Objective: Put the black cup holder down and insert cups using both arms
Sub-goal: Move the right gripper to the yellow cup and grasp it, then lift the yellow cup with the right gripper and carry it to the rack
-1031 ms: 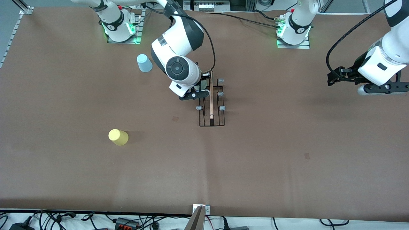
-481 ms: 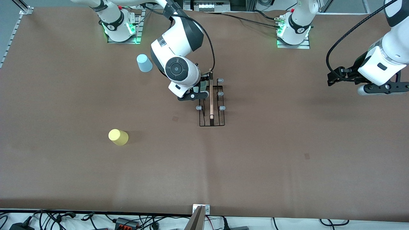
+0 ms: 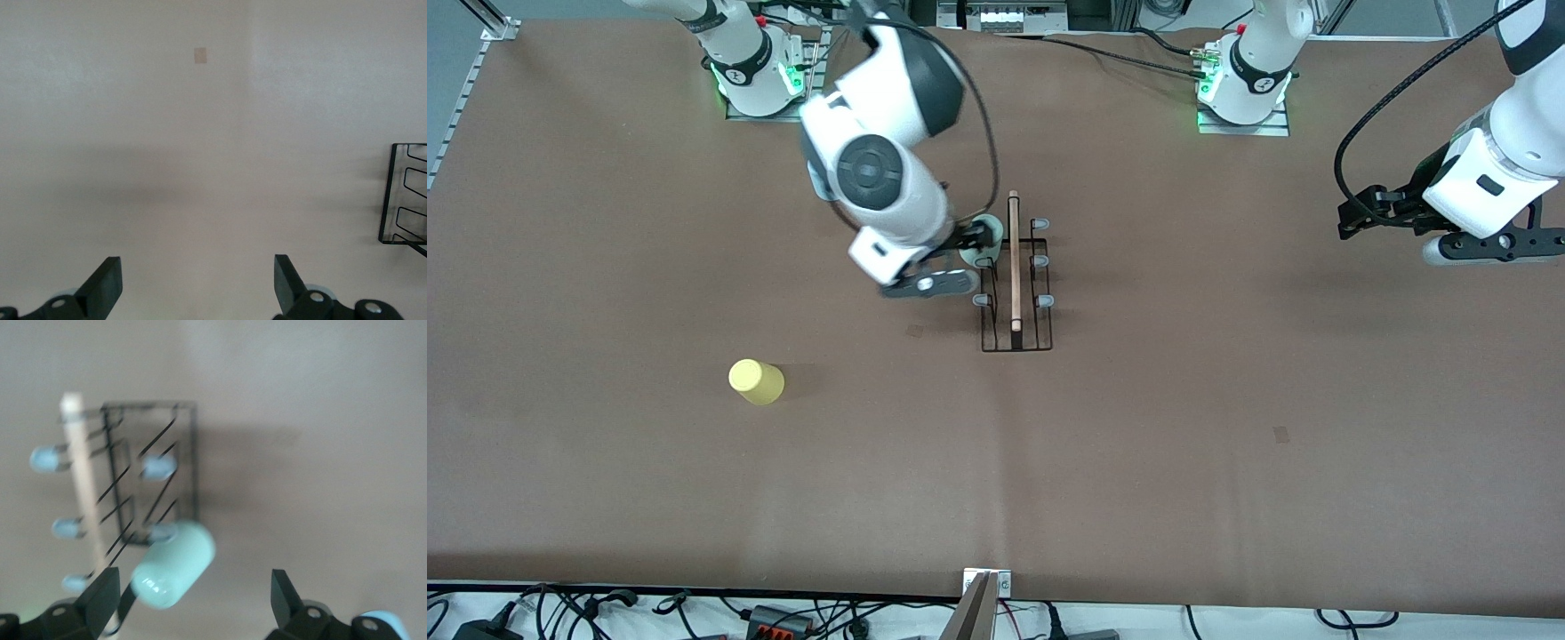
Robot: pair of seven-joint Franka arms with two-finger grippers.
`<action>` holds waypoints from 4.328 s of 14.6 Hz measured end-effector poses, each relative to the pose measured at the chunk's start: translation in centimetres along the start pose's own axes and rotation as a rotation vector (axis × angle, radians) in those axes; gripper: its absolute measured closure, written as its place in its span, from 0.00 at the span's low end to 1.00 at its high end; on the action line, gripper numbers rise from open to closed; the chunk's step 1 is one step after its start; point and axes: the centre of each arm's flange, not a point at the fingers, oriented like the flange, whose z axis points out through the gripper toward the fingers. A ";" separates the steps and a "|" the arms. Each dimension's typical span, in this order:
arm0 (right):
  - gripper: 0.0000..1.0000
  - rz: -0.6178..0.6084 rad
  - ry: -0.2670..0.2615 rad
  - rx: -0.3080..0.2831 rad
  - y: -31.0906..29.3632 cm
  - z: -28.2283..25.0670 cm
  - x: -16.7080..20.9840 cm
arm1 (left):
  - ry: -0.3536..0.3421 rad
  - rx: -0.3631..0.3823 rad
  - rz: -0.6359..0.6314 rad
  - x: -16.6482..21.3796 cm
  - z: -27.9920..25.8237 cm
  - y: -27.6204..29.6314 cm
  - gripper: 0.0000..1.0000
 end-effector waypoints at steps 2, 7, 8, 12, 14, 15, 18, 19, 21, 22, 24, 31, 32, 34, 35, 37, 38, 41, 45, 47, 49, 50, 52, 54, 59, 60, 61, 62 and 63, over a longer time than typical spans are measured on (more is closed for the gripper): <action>0.00 0.074 0.051 -0.056 5.1 -1.9 2.8 | 0.000 0.000 0.000 0.0 0.0 0.0 0.00; 0.00 0.200 0.053 -0.100 20.0 -1.9 9.5 | 0.000 0.000 0.000 0.0 0.0 0.0 0.00; 0.00 0.223 0.048 -0.099 23.6 -1.7 10.7 | 0.000 0.000 0.000 0.0 0.0 0.0 0.00; 0.00 0.278 0.058 -0.089 34.0 -0.7 13.5 | 0.000 0.000 0.000 0.0 0.0 0.0 0.00; 0.00 0.264 0.058 -0.095 35.9 0.9 14.3 | 0.000 0.000 0.000 0.0 0.0 0.0 0.00; 0.00 0.263 0.062 -0.094 36.2 1.9 14.7 | 0.000 0.000 0.000 0.0 0.0 0.0 0.00; 0.00 0.271 0.052 -0.040 35.9 5.6 15.9 | 0.000 0.000 0.001 0.0 0.0 0.0 0.00; 0.00 0.269 0.047 -0.032 35.9 6.8 16.1 | 0.000 0.000 0.001 0.0 0.0 0.0 0.00; 0.00 0.241 0.041 -0.034 36.0 8.7 16.6 | 0.000 0.000 0.001 0.0 0.0 0.0 0.00; 0.00 0.219 0.032 -0.039 36.0 9.5 16.7 | 0.000 0.000 0.001 0.0 0.0 0.0 0.00; 0.00 0.166 0.012 -0.045 36.2 10.8 16.7 | 0.000 0.000 0.001 0.0 0.0 0.1 0.00; 0.00 0.128 0.005 -0.013 35.8 11.5 16.6 | 0.000 0.000 0.002 0.0 0.0 0.1 0.00; 0.00 0.127 0.014 -0.005 35.6 11.1 16.7 | 0.000 0.000 0.002 0.0 0.0 0.1 0.00; 0.00 0.123 0.030 0.000 35.3 10.3 16.9 | 0.000 0.000 0.002 0.0 0.0 0.1 0.00; 0.00 0.121 0.030 0.001 35.2 10.3 16.9 | 0.000 0.000 0.002 0.0 0.0 0.1 0.00; 0.00 0.110 0.014 0.001 34.7 10.9 16.7 | 0.000 0.000 0.002 0.0 0.0 0.1 0.00; 0.00 0.101 0.006 0.000 34.2 11.3 16.6 | 0.000 0.000 0.002 0.0 0.0 0.1 0.00; 0.00 0.061 -0.010 -0.022 33.0 12.2 16.2 | 0.000 0.000 0.002 0.0 0.0 0.1 0.00; 0.00 0.051 -0.027 -0.044 33.2 13.2 16.0 | 0.000 0.000 0.002 0.0 0.0 0.1 0.00; 0.00 0.052 -0.034 -0.047 33.3 13.7 16.0 | 0.000 0.000 0.002 0.0 0.0 0.1 0.00; 0.06 0.051 -0.037 -0.049 33.2 14.0 16.0 | 0.000 0.000 0.002 0.0 0.0 0.1 0.00; 0.06 0.050 -0.038 -0.049 33.2 14.0 16.0 | 0.000 0.000 0.002 0.0 0.0 0.1 0.00; 0.22 0.050 -0.038 -0.049 33.1 14.0 16.0 | 0.000 0.000 0.002 0.0 0.0 0.1 0.00; 0.35 0.051 -0.033 -0.049 33.2 13.7 16.1 | 0.000 0.000 0.002 0.0 0.0 0.1 0.00; 0.35 0.028 0.014 -0.042 32.1 11.4 16.6 | 0.000 0.000 0.002 0.0 0.0 0.1 0.00; 0.35 0.018 0.037 -0.036 31.4 9.9 16.7 | 0.000 0.000 0.003 0.0 0.0 0.1 0.00; 0.35 -0.001 0.060 -0.028 30.2 8.3 16.7 | 0.000 0.000 0.003 0.0 0.0 0.2 0.00; 0.35 -0.029 0.077 -0.021 28.3 6.7 16.3 | 0.000 0.000 0.003 0.0 0.0 0.2 0.00; 0.35 -0.064 0.094 -0.016 25.9 5.2 15.9 | 0.000 0.000 0.003 0.0 0.0 0.2 0.00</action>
